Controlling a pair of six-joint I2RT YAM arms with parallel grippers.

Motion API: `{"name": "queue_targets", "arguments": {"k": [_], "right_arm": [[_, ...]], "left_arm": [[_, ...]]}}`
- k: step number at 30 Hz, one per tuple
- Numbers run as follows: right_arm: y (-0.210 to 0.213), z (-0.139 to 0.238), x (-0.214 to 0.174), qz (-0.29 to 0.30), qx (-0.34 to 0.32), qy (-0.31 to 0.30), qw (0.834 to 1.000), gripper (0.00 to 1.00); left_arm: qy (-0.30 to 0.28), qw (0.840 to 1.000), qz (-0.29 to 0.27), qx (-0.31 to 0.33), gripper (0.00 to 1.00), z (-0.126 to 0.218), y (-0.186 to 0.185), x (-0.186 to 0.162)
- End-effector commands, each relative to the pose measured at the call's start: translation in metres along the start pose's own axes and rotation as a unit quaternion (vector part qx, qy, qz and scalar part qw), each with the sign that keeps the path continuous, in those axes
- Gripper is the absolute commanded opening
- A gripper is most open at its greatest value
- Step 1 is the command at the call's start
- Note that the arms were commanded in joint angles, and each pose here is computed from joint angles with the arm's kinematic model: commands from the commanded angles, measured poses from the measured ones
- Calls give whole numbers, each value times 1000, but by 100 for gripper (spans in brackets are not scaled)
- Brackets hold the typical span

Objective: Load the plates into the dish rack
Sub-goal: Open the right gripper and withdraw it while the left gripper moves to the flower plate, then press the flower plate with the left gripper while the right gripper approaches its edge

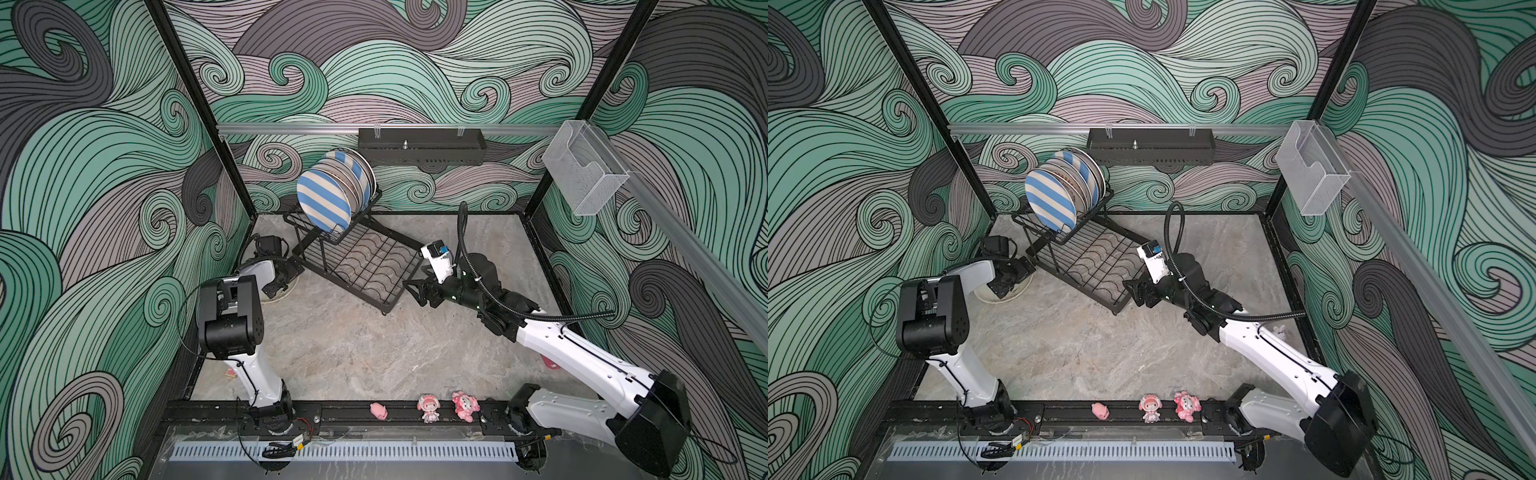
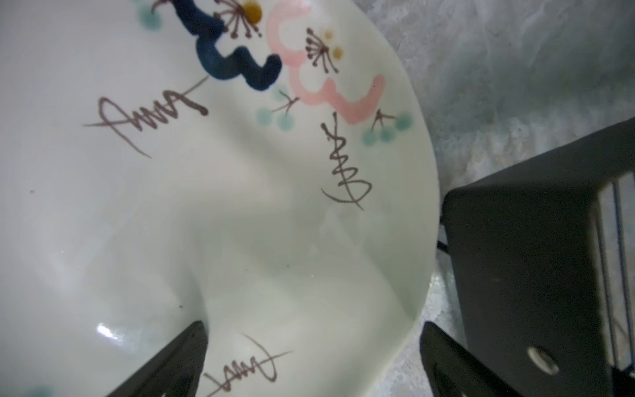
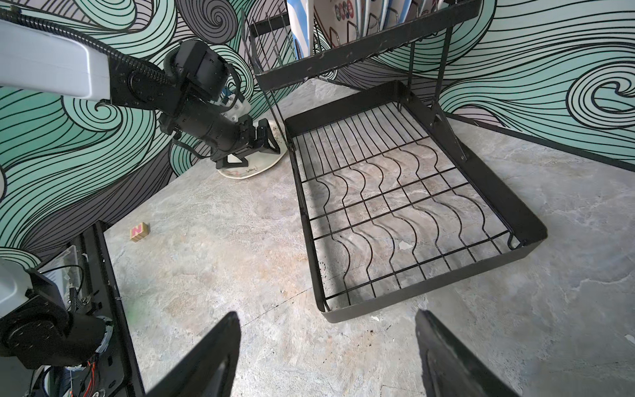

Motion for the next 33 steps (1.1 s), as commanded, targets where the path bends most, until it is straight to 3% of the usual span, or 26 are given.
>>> {"name": "queue_targets", "arguments": {"k": [1,6,19,27,33], "right_arm": [[-1,2,2,-13,6,-13,1000,80],[-4,0,2,-23,12,-10,1000,81],[-7,-10,-1,-52,30,3,998,83],[-9,-15,-2,-55,32,14,998,84],[-11,-19,-4,-66,39,29,997,84]], "left_arm": [[37,999,14,-13,99,-8,1,-10],[87,995,23,-35,99,-9,2,-30],[143,988,34,-48,99,11,21,-77],[199,976,46,-76,99,30,31,-124],[237,967,20,-87,99,54,29,-168]]}}
Point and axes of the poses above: each gripper's point midway between its finger pads, its own z axis back along the fingers, its own y axis along the line the jaws close on, x = y × z, the point moved 6 cm from there along z, back along the fingers, and after that the axes turned 1 degree about -z, right-handed, at the moved point
